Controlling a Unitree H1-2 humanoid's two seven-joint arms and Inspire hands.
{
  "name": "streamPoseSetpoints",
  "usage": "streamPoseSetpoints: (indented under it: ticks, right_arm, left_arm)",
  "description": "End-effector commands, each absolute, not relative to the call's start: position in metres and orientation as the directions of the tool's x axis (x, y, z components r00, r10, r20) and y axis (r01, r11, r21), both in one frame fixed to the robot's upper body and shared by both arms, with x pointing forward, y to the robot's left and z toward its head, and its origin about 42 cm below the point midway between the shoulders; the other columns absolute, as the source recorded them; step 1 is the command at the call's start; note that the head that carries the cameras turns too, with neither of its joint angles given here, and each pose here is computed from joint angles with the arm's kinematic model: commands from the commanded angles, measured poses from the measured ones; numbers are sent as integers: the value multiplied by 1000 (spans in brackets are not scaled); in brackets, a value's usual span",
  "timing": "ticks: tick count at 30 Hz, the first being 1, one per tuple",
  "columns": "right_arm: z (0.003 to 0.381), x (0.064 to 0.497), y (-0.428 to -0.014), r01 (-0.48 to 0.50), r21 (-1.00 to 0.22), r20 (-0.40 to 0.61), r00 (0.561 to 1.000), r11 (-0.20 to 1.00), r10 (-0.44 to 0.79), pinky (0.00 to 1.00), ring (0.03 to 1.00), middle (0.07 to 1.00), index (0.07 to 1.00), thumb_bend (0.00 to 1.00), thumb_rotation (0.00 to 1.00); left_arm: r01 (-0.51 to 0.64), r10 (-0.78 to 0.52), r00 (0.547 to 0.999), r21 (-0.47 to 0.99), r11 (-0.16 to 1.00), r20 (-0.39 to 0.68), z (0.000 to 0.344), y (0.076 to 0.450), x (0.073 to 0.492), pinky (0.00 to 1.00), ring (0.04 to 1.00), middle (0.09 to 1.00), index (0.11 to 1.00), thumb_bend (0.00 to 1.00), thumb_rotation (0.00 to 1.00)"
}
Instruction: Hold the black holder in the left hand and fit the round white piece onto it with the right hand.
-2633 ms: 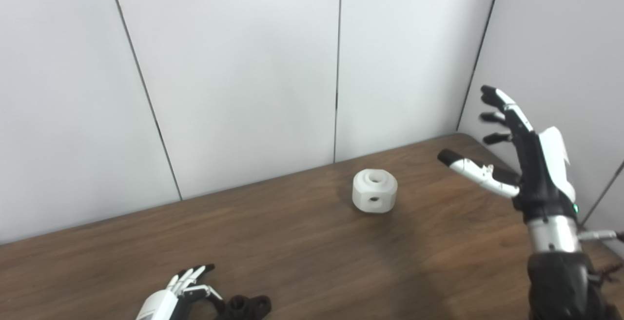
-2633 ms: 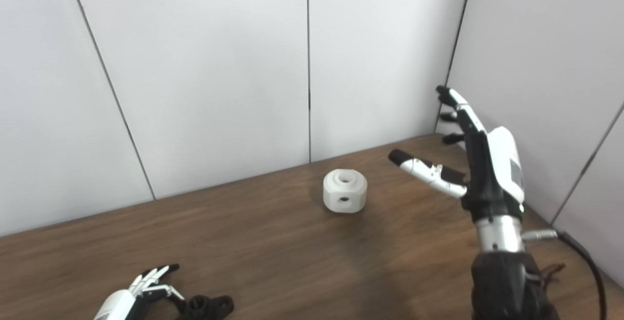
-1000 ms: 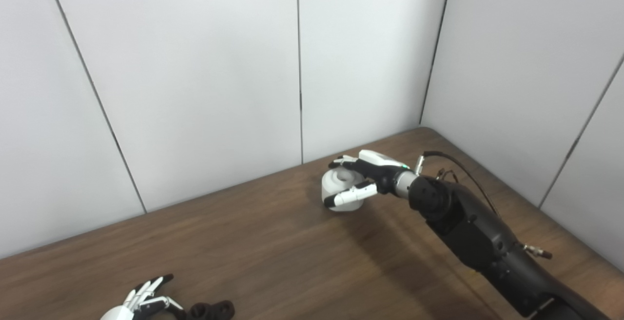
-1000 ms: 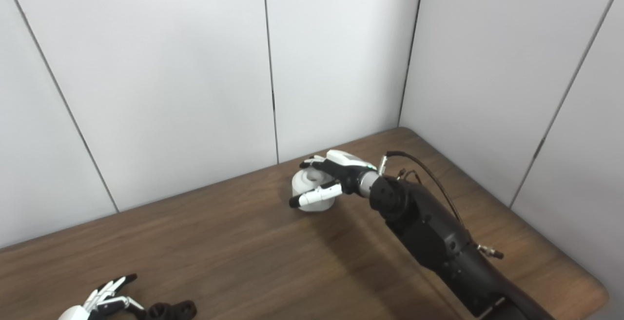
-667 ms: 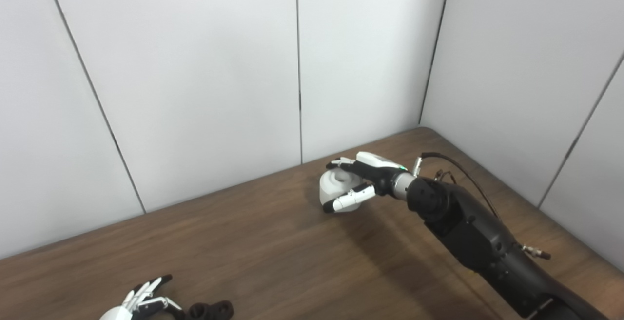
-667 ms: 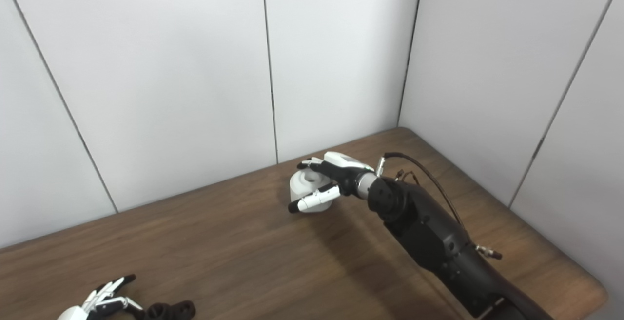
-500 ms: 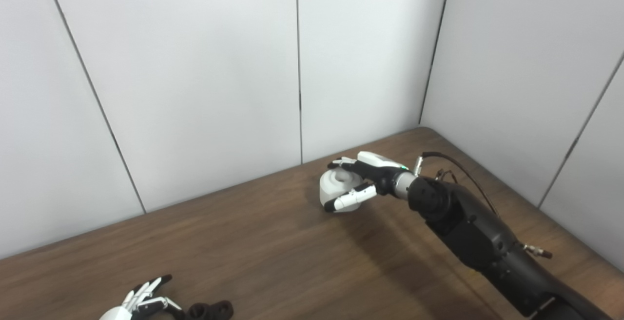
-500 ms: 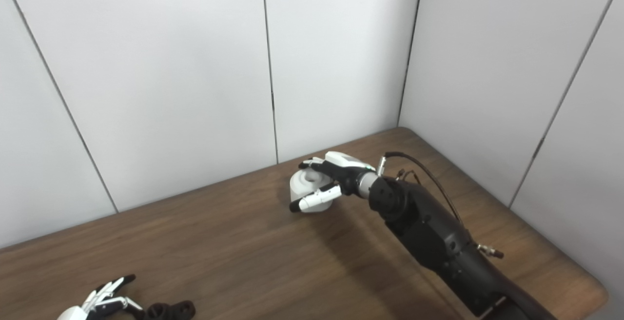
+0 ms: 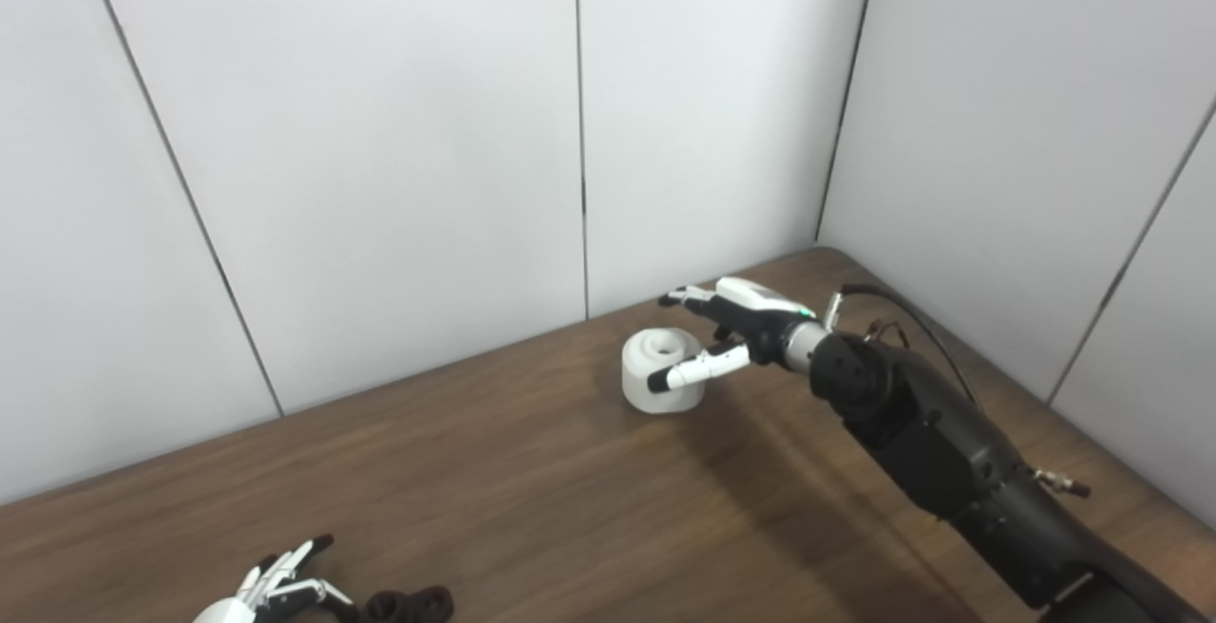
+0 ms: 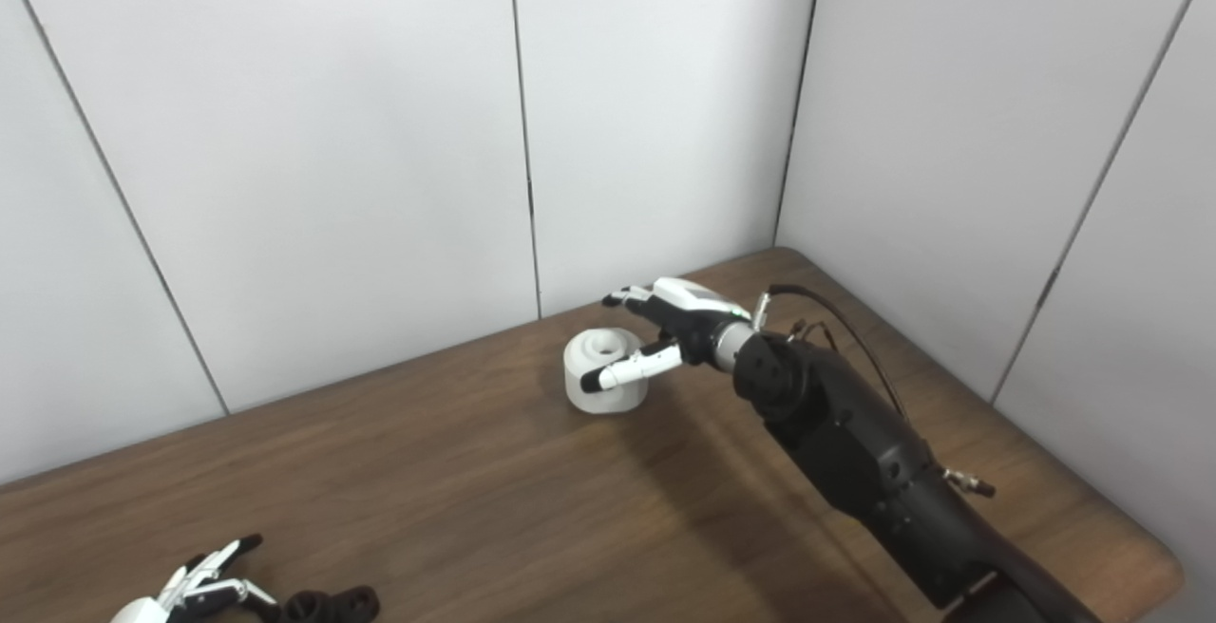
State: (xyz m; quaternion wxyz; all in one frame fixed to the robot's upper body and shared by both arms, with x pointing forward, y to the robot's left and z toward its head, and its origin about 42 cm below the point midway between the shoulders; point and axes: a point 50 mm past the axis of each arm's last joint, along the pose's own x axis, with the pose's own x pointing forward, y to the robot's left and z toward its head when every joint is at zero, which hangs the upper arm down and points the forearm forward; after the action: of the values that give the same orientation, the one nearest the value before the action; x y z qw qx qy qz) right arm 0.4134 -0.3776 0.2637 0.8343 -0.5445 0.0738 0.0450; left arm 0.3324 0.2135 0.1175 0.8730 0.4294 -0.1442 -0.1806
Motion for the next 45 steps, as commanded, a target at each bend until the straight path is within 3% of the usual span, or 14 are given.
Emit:
streamPoseSetpoints:
  ticks: [1,6,26,39,43,44,45]
  right_arm:
    - [302,416,-391,-40,-930,-59,997,365,-43,774,994,1000,971,1000,724]
    - [300,413,-394,-36,-927,-61,997,374,-55,734,983,1000,972,1000,705]
    - [276,419,-387,-107,-919,-133,990,380,-41,756,1000,1000,971,1000,703]
    - [264,421,-373,-137,-918,-158,987,371,-26,792,1000,1000,958,1000,608]
    - [261,419,-372,-118,-916,-125,992,383,7,785,1000,1000,907,1000,557]
    - [260,418,-372,-104,-919,-104,994,381,21,782,1000,1000,870,980,524]
    - [259,416,-372,-89,-921,-84,996,379,30,774,999,1000,806,887,465]
  left_arm:
    - [197,-422,904,810,552,67,112,223,328,1000,944,930,481,510,45]
    - [200,-426,902,811,550,67,112,223,326,1000,939,928,481,510,45]
    - [201,-421,905,804,560,67,113,223,322,1000,934,930,481,510,45]
    - [201,-424,903,803,562,71,113,225,320,1000,936,935,482,510,46]
    - [200,-421,905,805,558,67,114,226,319,1000,934,935,482,510,46]
    - [200,-419,906,805,559,66,114,226,318,1000,936,938,482,510,46]
    - [199,-417,906,805,559,66,114,226,318,1000,936,938,482,510,46]
